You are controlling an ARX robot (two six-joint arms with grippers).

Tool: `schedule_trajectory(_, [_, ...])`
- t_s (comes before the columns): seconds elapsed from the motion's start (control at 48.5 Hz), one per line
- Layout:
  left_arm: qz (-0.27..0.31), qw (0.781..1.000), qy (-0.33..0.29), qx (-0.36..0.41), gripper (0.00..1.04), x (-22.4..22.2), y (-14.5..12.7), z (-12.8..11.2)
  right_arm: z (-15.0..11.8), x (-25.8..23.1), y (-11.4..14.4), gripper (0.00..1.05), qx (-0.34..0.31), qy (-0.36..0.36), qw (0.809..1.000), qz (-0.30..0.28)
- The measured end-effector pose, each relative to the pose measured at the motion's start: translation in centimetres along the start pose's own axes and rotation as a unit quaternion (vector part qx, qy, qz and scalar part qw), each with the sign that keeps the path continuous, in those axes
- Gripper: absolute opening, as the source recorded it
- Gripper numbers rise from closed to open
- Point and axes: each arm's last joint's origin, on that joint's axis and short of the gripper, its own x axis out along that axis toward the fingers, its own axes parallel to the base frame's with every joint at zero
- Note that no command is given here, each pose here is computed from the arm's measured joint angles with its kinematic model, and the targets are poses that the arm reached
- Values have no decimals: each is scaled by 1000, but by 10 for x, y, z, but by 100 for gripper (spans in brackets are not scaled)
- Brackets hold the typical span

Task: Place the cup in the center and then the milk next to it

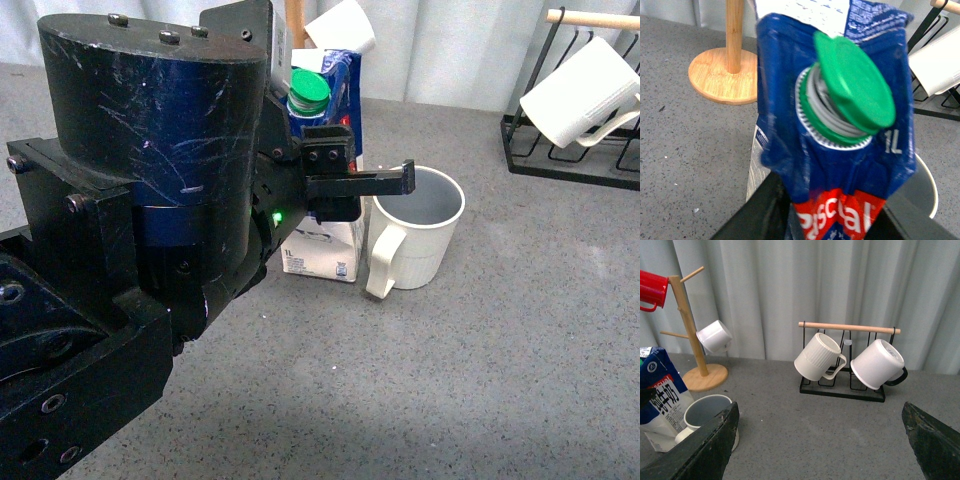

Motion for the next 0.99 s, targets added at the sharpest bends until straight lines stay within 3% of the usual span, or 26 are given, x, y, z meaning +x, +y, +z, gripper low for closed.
schedule_trajectory(0.144, [-6, 1000, -14, -1, 63, -1, -2, 7, 0, 0, 0, 95, 0, 0, 1000, 0])
schedule_trajectory(0.33, [-18, 998, -52, -11, 99, -7, -7, 35, 0, 0, 0, 95, 0, 0, 1000, 0])
schedule_trajectory(0.619, [52, 995, -86, -8, 98, -5, 30, 72, 0, 0, 0, 95, 0, 0, 1000, 0])
schedule_trajectory(0.99, [152, 985, -79, -2, 98, -32, 98, 77, 0, 0, 0, 95, 0, 0, 1000, 0])
